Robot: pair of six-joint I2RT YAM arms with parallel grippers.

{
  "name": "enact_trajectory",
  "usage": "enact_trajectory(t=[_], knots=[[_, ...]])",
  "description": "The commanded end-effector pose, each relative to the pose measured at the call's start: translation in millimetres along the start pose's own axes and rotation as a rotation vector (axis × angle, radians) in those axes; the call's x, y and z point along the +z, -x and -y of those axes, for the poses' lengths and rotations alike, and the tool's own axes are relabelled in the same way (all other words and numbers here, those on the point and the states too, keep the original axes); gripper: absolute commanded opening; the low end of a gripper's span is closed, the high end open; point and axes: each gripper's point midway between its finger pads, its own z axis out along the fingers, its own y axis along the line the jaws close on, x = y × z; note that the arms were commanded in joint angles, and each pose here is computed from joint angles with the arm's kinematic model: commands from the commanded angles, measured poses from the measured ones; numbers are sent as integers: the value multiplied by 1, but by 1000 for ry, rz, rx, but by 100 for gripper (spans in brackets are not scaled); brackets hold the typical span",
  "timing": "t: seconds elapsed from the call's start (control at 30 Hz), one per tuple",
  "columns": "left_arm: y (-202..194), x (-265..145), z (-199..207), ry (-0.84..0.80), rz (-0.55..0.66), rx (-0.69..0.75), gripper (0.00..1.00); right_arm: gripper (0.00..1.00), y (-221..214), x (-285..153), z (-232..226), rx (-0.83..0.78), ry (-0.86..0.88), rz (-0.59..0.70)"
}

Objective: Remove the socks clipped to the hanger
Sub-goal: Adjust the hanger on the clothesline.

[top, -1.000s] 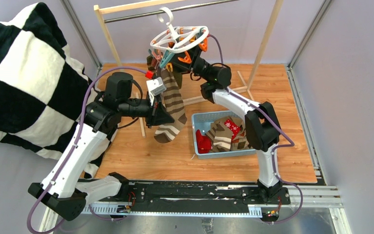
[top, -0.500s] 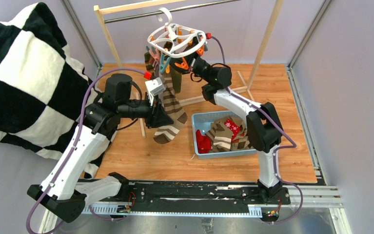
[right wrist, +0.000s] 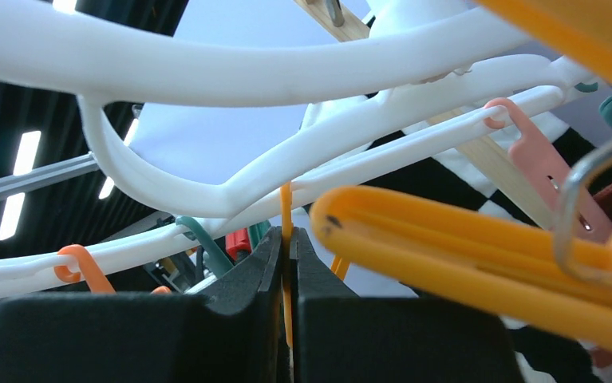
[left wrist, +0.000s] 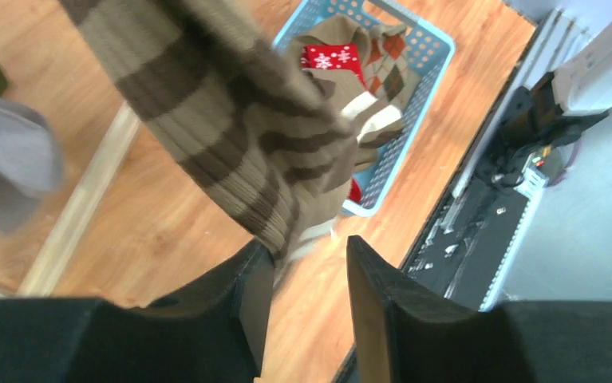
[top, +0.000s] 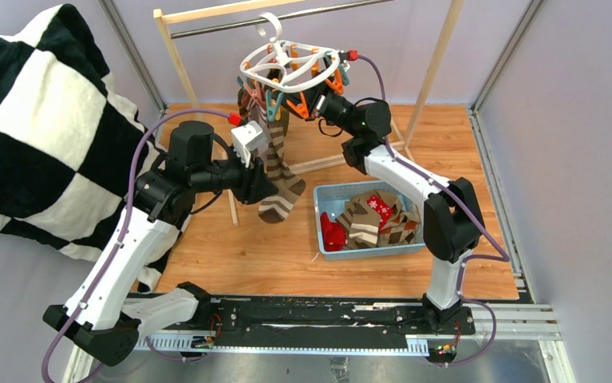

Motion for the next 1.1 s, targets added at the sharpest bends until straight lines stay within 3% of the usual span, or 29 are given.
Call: enact_trajectory(t=[0.0,0.07,0.17,0.4,0.57,0.77,0.83,1.07], knots=[[7,0,-4,20,30,4,58,0,-2,-4,-9,-92,-27,-35],[16,-1,-5,25,55,11,71,0,-3,-4,-6,-114,-67,-42],[33,-3,-8,48,105,27,76,0,-2,-5,-6,-140,-90,-45],[74,4,-20,82,210,51,77,0,-3,-6,-4,-127,-92,-46],[87,19,-31,90,215,45,74,0,-3,-6,-2,-116,-97,-48],[82,27,-54,182,200,84,62,2,-4,-5,-2,-81,-78,-49],[82,28,-55,182,202,95,52,2,-4,-5,-3,-70,-70,-48],[87,26,-63,226,227,109,4,5,-5,-6,-6,-64,-69,-50]])
